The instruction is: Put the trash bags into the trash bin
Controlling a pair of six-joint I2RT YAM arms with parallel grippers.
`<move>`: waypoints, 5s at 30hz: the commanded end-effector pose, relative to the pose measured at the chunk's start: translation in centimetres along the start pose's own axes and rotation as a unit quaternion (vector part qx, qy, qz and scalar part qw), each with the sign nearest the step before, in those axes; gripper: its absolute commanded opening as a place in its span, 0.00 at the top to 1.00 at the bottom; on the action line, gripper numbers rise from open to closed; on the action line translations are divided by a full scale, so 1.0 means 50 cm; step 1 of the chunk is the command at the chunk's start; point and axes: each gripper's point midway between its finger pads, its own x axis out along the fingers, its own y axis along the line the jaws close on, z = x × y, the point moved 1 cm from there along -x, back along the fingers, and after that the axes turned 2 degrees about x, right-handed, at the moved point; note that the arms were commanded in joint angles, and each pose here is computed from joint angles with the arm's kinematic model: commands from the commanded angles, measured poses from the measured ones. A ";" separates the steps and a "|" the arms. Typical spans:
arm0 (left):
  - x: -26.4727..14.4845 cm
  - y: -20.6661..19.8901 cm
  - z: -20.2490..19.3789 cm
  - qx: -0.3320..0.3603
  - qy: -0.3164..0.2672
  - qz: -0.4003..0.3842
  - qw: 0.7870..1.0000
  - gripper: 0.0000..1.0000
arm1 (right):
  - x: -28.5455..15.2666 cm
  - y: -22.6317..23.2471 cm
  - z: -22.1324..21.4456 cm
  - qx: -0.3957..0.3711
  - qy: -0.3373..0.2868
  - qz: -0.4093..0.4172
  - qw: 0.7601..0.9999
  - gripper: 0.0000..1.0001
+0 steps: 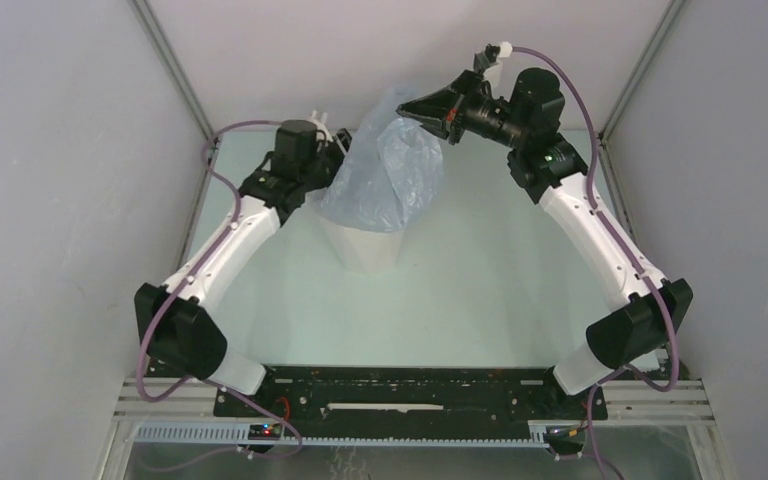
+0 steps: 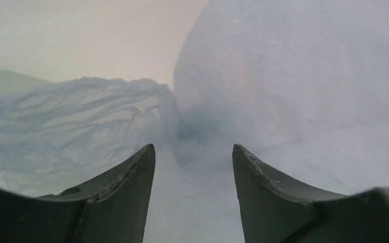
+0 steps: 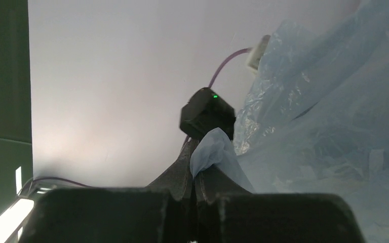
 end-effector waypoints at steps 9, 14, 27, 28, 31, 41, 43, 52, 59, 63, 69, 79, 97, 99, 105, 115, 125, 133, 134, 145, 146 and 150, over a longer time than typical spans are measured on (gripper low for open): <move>-0.209 -0.117 0.084 0.132 -0.050 -0.041 0.989 0.12 | -0.017 0.035 0.062 -0.034 -0.053 0.001 0.998 1.00; -0.298 -0.091 0.117 0.148 -0.140 -0.006 0.979 0.00 | -0.020 0.024 0.069 -0.019 -0.072 -0.012 0.997 1.00; -0.410 -0.151 0.003 0.229 -0.167 -0.192 0.939 0.00 | 0.073 0.024 0.073 0.102 -0.093 0.031 0.990 1.00; -0.401 -0.144 -0.004 0.232 -0.163 -0.187 0.941 0.00 | 0.083 0.028 0.069 0.104 -0.089 0.035 0.990 1.00; -0.370 -0.103 0.005 0.229 -0.168 -0.131 0.950 0.00 | 0.115 0.026 0.058 0.110 -0.074 0.038 0.990 1.00; -0.328 0.010 0.100 0.194 -0.206 0.066 0.957 0.02 | 0.238 0.028 0.019 0.086 -0.025 0.071 0.993 1.00; -0.312 0.019 0.108 0.190 -0.202 0.075 0.958 0.12 | 0.247 0.012 0.019 0.072 -0.014 0.069 0.995 1.00; -0.339 -0.021 0.176 0.196 -0.249 0.067 0.946 0.67 | 0.188 -0.073 0.032 -0.024 0.060 0.032 0.997 1.00; -0.321 -0.088 0.200 0.205 -0.275 -0.020 0.939 0.82 | 0.124 -0.044 0.023 -0.099 0.082 0.028 0.991 1.00; -0.260 -0.090 0.230 0.215 -0.259 -0.025 0.941 0.91 | 0.095 -0.061 0.007 -0.090 0.093 0.009 0.992 1.00; -0.181 -0.132 0.263 0.221 -0.250 -0.091 0.938 0.98 | 0.059 -0.088 -0.017 -0.109 0.103 -0.031 0.988 1.00; -0.220 -0.056 0.217 0.197 -0.265 -0.048 0.943 0.99 | 0.043 -0.167 -0.071 -0.196 0.133 -0.132 0.963 1.00; -0.265 -0.135 0.197 0.174 -0.273 -0.163 0.932 1.00 | -0.109 -0.038 -0.053 -0.037 0.050 -0.181 0.981 0.16; -0.270 -0.134 0.194 0.173 -0.277 -0.166 0.930 1.00 | -0.123 -0.024 -0.052 -0.060 0.030 -0.171 0.983 0.13; -0.279 -0.124 0.202 0.163 -0.292 -0.145 0.931 1.00 | -0.185 -0.012 -0.055 -0.178 -0.029 -0.113 0.977 0.00; -0.259 -0.095 0.209 0.131 -0.284 -0.116 0.943 1.00 | -0.214 0.076 -0.052 -0.253 -0.063 -0.028 0.965 0.00; -0.255 -0.092 0.212 0.122 -0.281 -0.113 0.945 1.00 | -0.259 0.087 -0.080 -0.308 -0.053 -0.012 0.950 0.03; -0.245 -0.087 0.211 0.079 -0.274 -0.116 0.951 1.00 | -0.131 -0.028 -0.132 -0.378 -0.028 -0.057 0.924 0.38; -0.244 -0.085 0.211 0.071 -0.273 -0.117 0.952 1.00 | -0.113 -0.035 -0.137 -0.393 -0.032 -0.061 0.917 0.38; -0.223 -0.073 0.223 0.034 -0.263 -0.122 0.956 1.00 | 0.015 -0.161 -0.091 -0.426 -0.128 -0.157 0.882 0.46; -0.219 -0.074 0.224 0.029 -0.263 -0.127 0.956 1.00 | 0.025 -0.171 -0.076 -0.424 -0.146 -0.166 0.878 0.50; -0.199 -0.078 0.229 0.026 -0.264 -0.155 0.952 1.00 | 0.067 -0.229 -0.035 -0.441 -0.174 -0.210 0.855 0.52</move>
